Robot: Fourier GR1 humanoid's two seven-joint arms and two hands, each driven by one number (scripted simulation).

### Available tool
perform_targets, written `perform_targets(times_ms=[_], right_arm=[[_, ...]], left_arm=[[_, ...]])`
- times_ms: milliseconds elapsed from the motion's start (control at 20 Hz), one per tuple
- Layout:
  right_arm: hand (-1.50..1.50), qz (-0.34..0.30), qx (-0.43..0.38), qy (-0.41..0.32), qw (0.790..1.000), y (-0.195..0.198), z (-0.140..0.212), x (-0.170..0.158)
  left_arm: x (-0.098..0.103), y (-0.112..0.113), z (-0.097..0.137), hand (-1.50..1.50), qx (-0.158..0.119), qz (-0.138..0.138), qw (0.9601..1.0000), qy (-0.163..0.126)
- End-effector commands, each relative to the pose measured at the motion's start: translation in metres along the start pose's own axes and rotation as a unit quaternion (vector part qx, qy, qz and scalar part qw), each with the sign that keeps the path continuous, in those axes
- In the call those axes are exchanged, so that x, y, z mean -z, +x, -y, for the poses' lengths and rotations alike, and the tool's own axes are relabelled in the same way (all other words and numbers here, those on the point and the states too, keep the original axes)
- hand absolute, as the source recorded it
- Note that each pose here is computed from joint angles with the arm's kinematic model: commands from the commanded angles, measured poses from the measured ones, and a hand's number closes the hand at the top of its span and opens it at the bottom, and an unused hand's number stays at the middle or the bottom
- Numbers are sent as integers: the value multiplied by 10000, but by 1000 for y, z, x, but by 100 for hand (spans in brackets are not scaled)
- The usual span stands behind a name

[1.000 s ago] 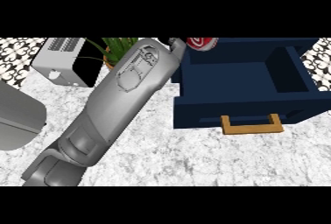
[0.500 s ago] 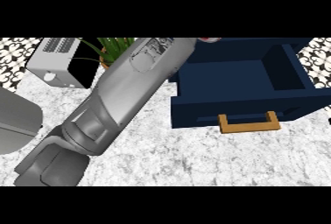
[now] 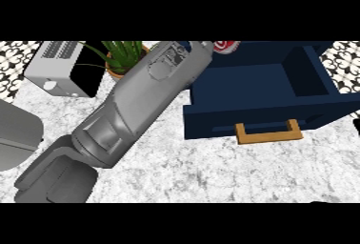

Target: Pick up the can, place it into the drawer and close the drawer

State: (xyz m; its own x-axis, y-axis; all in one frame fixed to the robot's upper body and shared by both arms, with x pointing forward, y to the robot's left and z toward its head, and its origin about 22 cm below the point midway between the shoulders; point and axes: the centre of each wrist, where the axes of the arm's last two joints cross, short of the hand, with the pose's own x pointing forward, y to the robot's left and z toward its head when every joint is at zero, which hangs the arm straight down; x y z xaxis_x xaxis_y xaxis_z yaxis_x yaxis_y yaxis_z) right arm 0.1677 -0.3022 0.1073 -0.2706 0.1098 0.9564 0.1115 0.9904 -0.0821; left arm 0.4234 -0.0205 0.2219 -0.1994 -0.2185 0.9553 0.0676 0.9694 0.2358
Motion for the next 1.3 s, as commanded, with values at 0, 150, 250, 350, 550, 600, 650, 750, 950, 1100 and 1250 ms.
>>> perform_targets(times_ms=[0, 150, 250, 350, 550, 600, 650, 750, 950, 1100, 1250], right_arm=[[-150, -32, 125, 115, 9999, -7, -13, -2], [-150, -5, -33, 84, 10000, 5, -11, 7], [-150, 72, -8, 93, 9999, -2, 0, 5], [-150, 134, 40, 53, 9999, 8, -11, 12], [-150, 64, 36, 150, 9999, 3, -10, 10], [-150, 153, 36, 140, 9998, -4, -3, 14], [-150, 176, 95, 144, 9997, 2, -5, 14], [-150, 217, -25, 192, 9996, -2, -9, 23], [-150, 194, -10, 240, 9995, -5, -13, 17], [-150, 207, -16, 161, 9997, 6, -7, 27], [-150, 186, -40, 267, 9995, -2, -19, 20]], left_arm=[[-1, 2, 5, 150, 152, 48, 9995, 275], [0, -16, 2, 150, 332, 118, 9991, 251], [-2, -35, -2, 150, 271, 76, 9993, 254], [1, -38, -5, 150, 458, 52, 9983, 361], [1, -31, -1, 150, 567, 149, 9980, 244], [-4, -45, 0, 150, 681, 226, 9969, 309], [-2, -43, -1, 150, 725, 216, 9967, 299], [-2, -54, -5, -150, 683, 95, 9968, 393], [-1, -47, -3, -150, 693, 89, 9960, 554], [-7, -65, -4, -150, 684, 102, 9946, 780], [-8, -67, -2, -150, 751, 60, 9936, 837]])
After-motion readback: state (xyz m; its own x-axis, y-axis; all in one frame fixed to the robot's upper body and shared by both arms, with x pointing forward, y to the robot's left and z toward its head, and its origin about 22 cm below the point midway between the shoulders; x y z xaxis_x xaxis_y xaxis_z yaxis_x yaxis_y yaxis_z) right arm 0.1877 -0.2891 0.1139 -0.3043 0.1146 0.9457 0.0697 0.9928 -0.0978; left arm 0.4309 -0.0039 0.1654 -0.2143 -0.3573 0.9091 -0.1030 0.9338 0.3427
